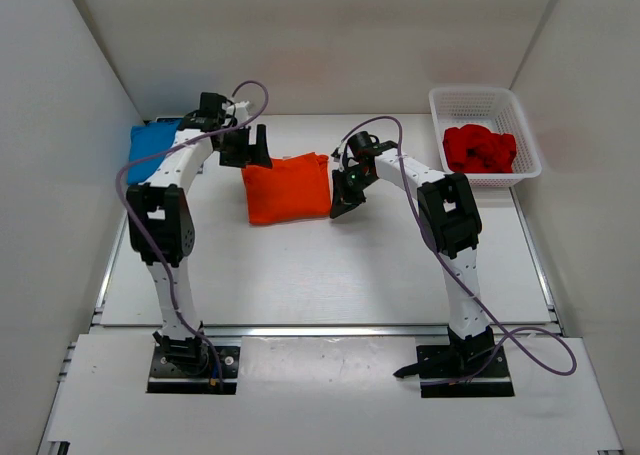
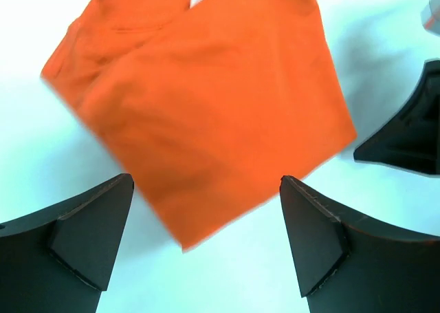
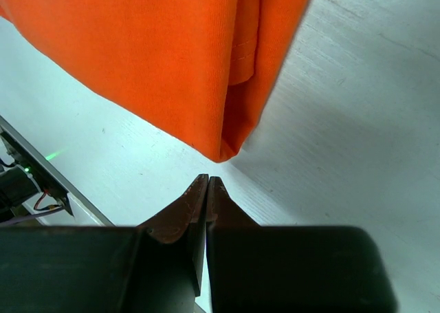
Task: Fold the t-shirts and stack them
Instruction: Smooth out wrinkles on the folded tshirt, then put the neatly folded tshirt into the corner of the board with the left arm
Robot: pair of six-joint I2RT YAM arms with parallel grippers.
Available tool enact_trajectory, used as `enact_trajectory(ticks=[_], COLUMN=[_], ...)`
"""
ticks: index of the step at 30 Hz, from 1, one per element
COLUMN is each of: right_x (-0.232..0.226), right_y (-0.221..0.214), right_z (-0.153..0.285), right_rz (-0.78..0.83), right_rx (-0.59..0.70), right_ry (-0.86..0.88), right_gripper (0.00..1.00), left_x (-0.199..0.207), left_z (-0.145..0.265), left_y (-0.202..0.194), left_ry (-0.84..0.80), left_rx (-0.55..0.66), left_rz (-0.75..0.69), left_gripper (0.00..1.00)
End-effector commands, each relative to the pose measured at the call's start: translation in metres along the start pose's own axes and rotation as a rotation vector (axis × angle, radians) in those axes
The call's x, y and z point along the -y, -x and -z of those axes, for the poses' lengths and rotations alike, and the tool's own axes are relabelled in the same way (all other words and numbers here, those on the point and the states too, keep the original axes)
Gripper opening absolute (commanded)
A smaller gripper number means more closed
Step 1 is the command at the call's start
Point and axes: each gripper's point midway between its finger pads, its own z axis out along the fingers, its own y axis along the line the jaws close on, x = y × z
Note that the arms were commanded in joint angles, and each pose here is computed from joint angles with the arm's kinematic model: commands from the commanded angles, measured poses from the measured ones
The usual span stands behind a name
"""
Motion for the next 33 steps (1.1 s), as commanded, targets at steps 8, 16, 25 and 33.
enact_trajectory(ticks=[8, 16, 25, 33], right_x=[-0.019, -0.023, -0.020, -0.016], right_y=[0.022, 0.021, 0.015, 0.011], right_z=[0.023, 0.024, 0.029, 0.035], right_rz=[0.054, 0.058, 0.030, -0.010], right_rx=[0.078, 0.078, 0.064, 0.041], right_ry=[0.047, 0.057, 0.044, 0.024], right_gripper=[0.00, 0.00, 0.00, 0.00], left_x=[-0.044, -0.035, -0.004, -0.006], left_z=[0.000, -0.033, -0.065, -0.090], left_y=[-0.083, -0.091, -0.149, -0.121], left_ry=[0.078, 0.036, -0.081, -0.116], left_rx=[-0.170, -0.223, -0.392, -0.352], left_rz=[0.188, 0.208, 0.325, 0.315], left_gripper=[0.98, 0.99, 0.97, 0.73])
